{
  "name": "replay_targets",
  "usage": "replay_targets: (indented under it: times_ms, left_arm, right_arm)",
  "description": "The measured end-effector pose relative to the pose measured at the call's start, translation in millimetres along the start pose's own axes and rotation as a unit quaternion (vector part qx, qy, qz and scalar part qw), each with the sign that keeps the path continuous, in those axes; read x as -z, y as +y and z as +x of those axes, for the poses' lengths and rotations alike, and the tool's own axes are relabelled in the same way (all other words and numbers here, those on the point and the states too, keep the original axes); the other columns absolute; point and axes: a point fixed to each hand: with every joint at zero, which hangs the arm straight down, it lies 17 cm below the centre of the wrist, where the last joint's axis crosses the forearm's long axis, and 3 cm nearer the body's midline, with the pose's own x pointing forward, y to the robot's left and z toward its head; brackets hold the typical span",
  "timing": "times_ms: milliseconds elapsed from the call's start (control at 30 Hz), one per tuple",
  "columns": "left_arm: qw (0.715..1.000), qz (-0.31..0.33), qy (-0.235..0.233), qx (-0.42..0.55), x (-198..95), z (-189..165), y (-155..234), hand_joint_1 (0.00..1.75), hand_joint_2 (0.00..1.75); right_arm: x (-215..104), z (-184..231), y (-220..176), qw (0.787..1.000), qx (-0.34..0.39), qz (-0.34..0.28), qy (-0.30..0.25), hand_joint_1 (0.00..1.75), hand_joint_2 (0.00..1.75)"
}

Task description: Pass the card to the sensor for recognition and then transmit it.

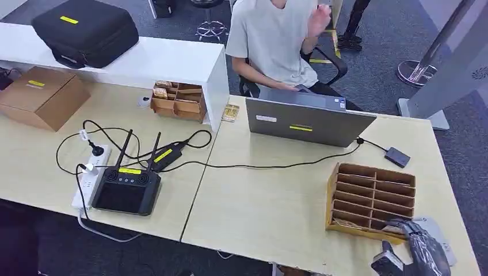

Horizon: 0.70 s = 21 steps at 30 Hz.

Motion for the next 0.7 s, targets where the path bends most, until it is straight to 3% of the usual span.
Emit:
replay_targets:
  times_ms: [567,700]
  left_arm:
    - [1.0,0.0,-0.007,0.01,0.0,1.6,-0.1,0.0,1.75]
    - [0.999,0.025,-0.012,0.015,1.3,2.9,8.8,0.0,1.75]
  right_arm:
    - [4.0,6.4,-0.3,1.0,0.013,-0.006,-0.006,1.75,1.75]
    - [-0.3,7.4,0.6,1.0,0.014,-0.007,-0.005,1.75,1.75]
